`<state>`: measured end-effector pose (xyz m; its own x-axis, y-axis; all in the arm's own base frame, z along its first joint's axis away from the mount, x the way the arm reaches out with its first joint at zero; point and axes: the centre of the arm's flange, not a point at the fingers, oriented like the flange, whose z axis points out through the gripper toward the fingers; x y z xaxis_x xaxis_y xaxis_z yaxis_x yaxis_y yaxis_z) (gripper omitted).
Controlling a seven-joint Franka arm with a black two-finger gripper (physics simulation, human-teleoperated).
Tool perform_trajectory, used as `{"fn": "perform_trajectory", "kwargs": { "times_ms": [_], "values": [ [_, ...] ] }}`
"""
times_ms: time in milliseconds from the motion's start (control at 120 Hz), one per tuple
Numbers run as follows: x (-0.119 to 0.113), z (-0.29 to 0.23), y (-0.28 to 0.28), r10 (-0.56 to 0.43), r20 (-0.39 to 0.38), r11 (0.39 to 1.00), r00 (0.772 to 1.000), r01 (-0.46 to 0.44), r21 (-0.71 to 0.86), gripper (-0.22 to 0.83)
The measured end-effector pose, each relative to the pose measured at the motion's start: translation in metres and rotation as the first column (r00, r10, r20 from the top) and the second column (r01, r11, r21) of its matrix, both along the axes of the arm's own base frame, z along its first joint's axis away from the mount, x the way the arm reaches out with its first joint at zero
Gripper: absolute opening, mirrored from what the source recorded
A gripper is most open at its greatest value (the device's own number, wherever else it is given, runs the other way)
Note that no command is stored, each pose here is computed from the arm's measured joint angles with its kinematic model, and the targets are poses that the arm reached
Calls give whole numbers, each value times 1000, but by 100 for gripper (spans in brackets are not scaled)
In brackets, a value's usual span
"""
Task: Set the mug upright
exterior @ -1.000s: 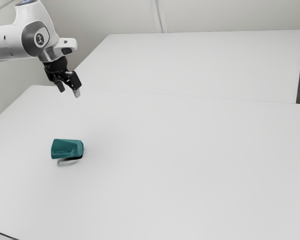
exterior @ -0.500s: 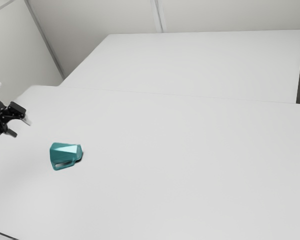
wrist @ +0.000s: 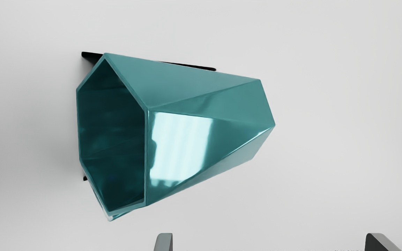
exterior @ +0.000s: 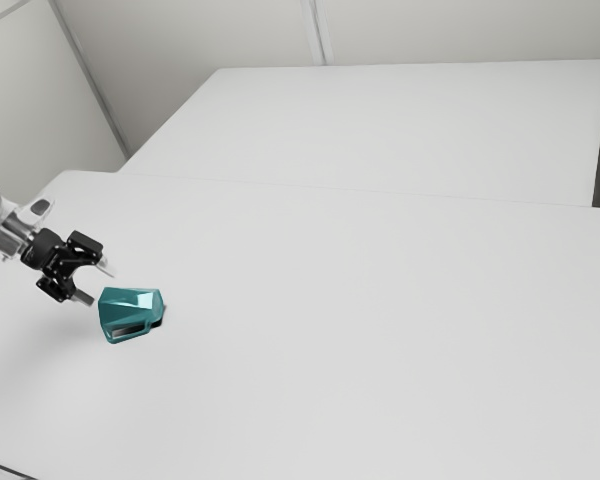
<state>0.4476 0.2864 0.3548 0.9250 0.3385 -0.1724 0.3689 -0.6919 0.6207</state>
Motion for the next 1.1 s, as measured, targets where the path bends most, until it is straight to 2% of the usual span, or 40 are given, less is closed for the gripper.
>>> {"fn": "perform_trajectory", "kwargs": {
  "times_ms": [175,467,800,950,1100],
  "values": [
    [9,-3,25,5,10,1000,1000,-5,5,62],
    [2,-38,39,13,-9,997,1000,-14,-69,61],
    [-2,-75,43,51,20,985,998,-47,-164,28],
    [0,-84,43,72,70,977,995,-56,-204,9],
    [1,-89,45,100,138,968,985,-65,-242,-3]
  ]
}}
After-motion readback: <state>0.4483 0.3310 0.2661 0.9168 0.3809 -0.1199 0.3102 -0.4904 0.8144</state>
